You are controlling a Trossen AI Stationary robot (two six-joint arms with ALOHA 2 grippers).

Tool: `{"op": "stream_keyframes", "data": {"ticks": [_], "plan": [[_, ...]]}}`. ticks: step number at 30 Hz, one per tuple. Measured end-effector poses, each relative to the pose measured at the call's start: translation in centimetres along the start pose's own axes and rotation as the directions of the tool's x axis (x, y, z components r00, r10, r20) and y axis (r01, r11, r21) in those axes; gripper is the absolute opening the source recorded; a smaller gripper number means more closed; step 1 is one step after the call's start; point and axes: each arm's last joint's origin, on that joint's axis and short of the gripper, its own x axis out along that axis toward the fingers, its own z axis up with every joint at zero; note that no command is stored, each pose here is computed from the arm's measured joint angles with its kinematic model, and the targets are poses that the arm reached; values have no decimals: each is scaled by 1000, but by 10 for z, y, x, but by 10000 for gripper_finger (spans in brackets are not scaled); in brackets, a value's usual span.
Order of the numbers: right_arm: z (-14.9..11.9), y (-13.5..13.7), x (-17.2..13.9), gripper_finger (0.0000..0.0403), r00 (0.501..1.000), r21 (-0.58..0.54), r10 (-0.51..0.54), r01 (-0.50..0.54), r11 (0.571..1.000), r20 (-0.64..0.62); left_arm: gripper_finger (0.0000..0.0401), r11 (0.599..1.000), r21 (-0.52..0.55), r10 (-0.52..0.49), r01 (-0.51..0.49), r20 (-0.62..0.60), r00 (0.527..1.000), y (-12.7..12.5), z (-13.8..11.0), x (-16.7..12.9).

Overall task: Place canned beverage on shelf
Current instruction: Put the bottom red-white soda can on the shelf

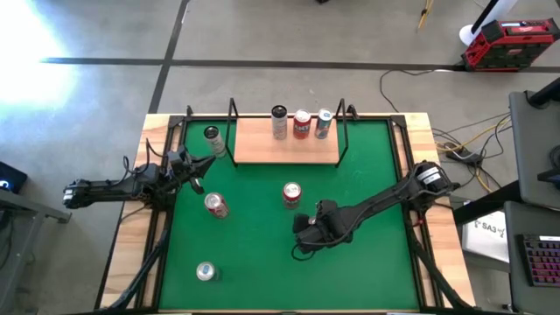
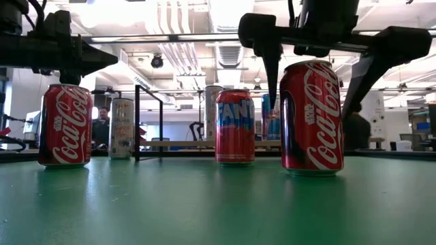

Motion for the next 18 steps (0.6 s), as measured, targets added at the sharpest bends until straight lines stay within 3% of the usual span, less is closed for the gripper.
{"op": "stream_keyframes", "data": {"ticks": [7, 15, 18], "plan": [[0, 0, 1, 308, 1000, -2, -4, 4, 1000, 6, 0, 1000, 0, 0, 0, 0, 1000, 0, 0, 0], [3, 0, -4, 306, 1000, -51, 8, -8, 999, 1, 0, 1000, 0, 0, 0, 0, 1000, 0, 0, 0], [10, 2, -19, 306, 999, -77, -30, 32, 997, 24, 0, 1000, 0, 0, 0, 0, 1000, 0, 0, 0]]}}
